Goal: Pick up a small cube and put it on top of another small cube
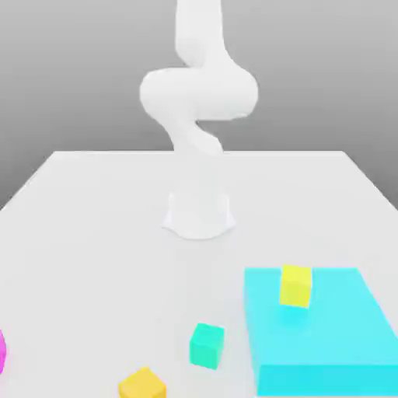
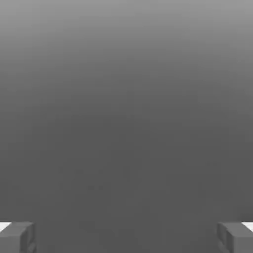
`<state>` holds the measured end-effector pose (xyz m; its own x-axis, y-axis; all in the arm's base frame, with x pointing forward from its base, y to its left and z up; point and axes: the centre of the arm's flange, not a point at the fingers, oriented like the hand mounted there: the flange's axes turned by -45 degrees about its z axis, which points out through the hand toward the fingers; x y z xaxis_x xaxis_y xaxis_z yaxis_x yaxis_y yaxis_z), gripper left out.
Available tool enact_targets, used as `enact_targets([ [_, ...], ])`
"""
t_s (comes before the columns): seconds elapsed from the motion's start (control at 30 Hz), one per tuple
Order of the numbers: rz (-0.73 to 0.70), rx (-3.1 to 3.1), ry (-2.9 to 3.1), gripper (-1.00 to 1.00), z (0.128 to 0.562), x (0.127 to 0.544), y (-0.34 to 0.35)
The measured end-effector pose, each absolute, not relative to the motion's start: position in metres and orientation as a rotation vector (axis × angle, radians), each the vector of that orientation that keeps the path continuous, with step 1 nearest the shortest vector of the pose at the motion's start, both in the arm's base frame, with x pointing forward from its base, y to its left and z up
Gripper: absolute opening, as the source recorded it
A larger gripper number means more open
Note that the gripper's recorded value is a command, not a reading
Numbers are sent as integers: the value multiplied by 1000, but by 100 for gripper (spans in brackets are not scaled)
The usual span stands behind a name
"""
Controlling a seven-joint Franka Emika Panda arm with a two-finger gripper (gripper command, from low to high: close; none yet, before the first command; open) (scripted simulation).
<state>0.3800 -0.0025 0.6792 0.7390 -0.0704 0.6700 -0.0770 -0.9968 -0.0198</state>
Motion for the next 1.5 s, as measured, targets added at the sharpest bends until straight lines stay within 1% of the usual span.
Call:
enact_targets([
  [0.1, 1000, 2941, -251, 0, 636, 418, -9],
  [0.23, 843, 2957, -408, 0, 574, 460, -20],
  [0.37, 689, 2963, -562, 0, 508, 491, -34],
  [0.5, 536, 2960, -713, 0, 438, 512, -49],
  [0.7, 305, 2938, -949, 0, 330, 523, -72],
  [0.93, 35, 2896, -1204, 0, 207, 511, -80],
  [1.07, 3, 2888, -1238, 0, 149, 509, -80],
  [1.1, 1, 2887, -1239, -100, 136, 508, -80],
  [1.33, 3, 2888, -1240, -100, 134, 508, -80],
  [1.5, 2, 2886, -1244, -100, 191, 505, -76],
])
